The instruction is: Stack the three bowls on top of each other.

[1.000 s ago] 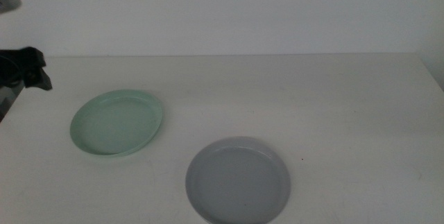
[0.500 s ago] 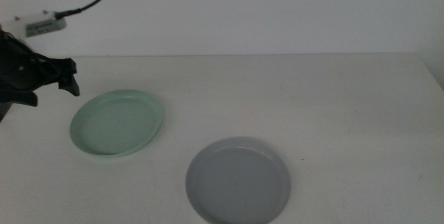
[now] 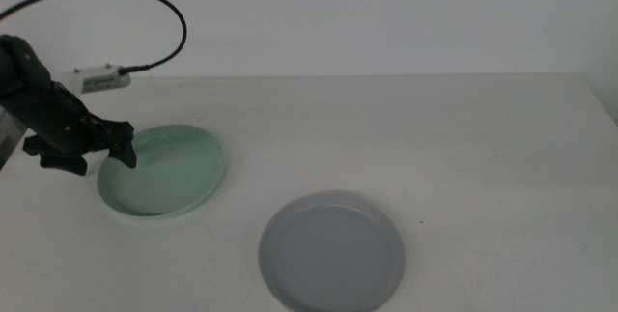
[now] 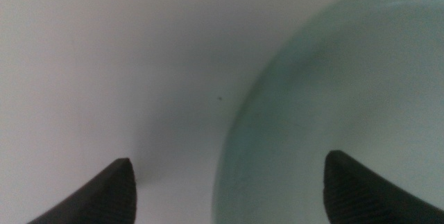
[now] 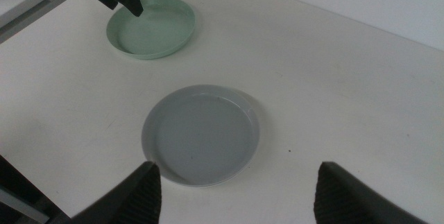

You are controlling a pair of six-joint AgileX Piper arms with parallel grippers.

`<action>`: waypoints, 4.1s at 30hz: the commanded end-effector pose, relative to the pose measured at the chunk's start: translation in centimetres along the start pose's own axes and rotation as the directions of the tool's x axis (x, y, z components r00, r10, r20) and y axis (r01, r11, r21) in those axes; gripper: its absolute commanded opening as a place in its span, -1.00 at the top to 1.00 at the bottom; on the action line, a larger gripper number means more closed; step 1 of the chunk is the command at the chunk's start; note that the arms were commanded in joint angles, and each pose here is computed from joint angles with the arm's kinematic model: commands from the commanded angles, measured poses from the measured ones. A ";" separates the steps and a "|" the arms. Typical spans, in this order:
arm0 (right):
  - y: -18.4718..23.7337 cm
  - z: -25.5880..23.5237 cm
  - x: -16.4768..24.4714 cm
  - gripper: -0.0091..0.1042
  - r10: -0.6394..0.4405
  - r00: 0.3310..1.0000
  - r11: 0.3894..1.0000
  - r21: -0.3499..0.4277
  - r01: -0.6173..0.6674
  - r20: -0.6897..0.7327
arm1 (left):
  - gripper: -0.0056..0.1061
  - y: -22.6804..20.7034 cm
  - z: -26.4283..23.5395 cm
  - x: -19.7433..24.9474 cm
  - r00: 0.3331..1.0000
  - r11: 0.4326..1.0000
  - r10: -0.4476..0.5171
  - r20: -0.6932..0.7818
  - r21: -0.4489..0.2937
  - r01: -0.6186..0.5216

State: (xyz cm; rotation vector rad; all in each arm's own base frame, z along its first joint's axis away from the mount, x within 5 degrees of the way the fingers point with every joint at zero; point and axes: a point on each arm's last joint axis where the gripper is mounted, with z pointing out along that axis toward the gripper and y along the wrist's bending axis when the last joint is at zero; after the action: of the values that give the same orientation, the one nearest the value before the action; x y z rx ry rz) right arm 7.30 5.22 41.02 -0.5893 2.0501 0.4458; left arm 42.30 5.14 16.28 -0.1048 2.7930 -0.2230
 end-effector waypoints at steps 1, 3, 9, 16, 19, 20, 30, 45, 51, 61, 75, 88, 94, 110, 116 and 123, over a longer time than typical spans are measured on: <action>-0.1 -0.4 -1.0 -0.15 -0.005 0.997 1.000 0.018 0.004 0.079 | -0.57 -0.4 -2.2 -1.5 0.995 1.000 -0.007 0.101 0.009 0.006; -0.1 -0.4 -1.0 -0.15 -0.005 0.997 1.000 0.017 0.004 0.075 | -0.38 -0.4 -1.6 -1.4 0.996 1.000 -0.011 0.090 0.012 0.010; -0.1 -0.4 -0.9 -0.15 -0.005 0.998 1.000 0.016 0.004 0.069 | 0.41 -0.3 -0.8 -1.3 0.997 1.000 -0.021 0.077 0.016 0.020; -0.1 -0.4 -0.9 -0.15 -0.004 0.998 1.000 0.015 0.003 0.069 | 0.90 -1.1 -4.2 -1.5 0.993 0.999 -0.014 0.116 0.032 0.010; -0.1 -0.4 -0.9 -0.15 -0.004 0.998 1.000 0.015 0.003 0.069 | 0.90 -1.8 -7.2 -1.2 0.991 0.999 -0.001 0.131 0.044 -0.005; -0.1 -0.4 -0.9 -0.15 -0.005 0.998 1.000 0.016 0.004 0.069 | 0.90 -2.1 -8.0 -0.9 0.991 0.999 -0.003 0.131 0.055 -0.004; -0.1 -0.4 -0.9 -0.15 -0.005 0.998 1.000 0.016 0.004 0.069 | 0.90 -10.2 -13.0 5.8 0.980 0.978 0.117 0.164 0.151 -0.142; -0.1 -0.4 -0.9 -0.15 -0.005 0.998 1.000 0.016 0.004 0.069 | 0.90 -22.3 -8.7 10.1 0.941 0.906 0.291 0.172 0.267 -0.329; -0.1 -0.4 -0.9 -0.15 -0.005 0.998 1.000 0.016 0.004 0.069 | 0.90 -22.8 -5.6 10.4 0.956 0.915 0.273 0.105 0.277 -0.292; -0.1 -0.4 -0.9 -0.15 -0.005 0.998 1.000 0.016 0.004 0.068 | -0.05 -22.8 -6.1 10.6 0.948 0.906 0.303 0.099 0.279 -0.318; -0.1 -0.4 -0.9 -0.15 -0.005 0.998 1.000 0.016 0.004 0.068 | -0.68 -17.0 -18.5 5.5 0.876 0.930 0.276 0.397 0.120 -0.347; -0.1 -0.4 -0.9 -0.15 -0.015 0.998 1.000 0.021 0.014 0.067 | -0.68 -12.8 -23.7 4.6 0.831 0.961 0.238 0.502 0.005 -0.277; -0.1 -0.4 -0.9 -0.15 -0.015 0.998 1.000 0.021 0.014 0.067 | -0.68 -13.0 -23.8 4.9 0.844 0.961 0.220 0.490 0.039 -0.273; -3.9 6.5 -5.0 -0.12 0.114 0.987 0.967 0.217 -0.136 0.110 | -0.67 -13.0 -29.2 8.2 0.737 0.957 0.200 0.646 0.033 -0.289; -7.2 8.4 -8.3 -0.12 0.135 0.984 0.929 0.331 -0.167 0.118 | -0.67 -12.9 -31.6 9.4 0.662 0.947 0.233 0.713 -0.012 -0.321; -10.9 6.0 -7.9 -0.12 0.162 0.978 0.892 0.404 -0.203 0.134 | -0.67 -12.1 -32.2 12.2 0.641 0.946 0.255 0.724 -0.049 -0.320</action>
State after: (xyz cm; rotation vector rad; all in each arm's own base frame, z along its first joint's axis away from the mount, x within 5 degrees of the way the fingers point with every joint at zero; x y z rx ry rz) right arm 22.00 2.04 42.00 -0.1107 2.1396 0.1385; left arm 21.79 -3.67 42.90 0.2576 2.0560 -0.1725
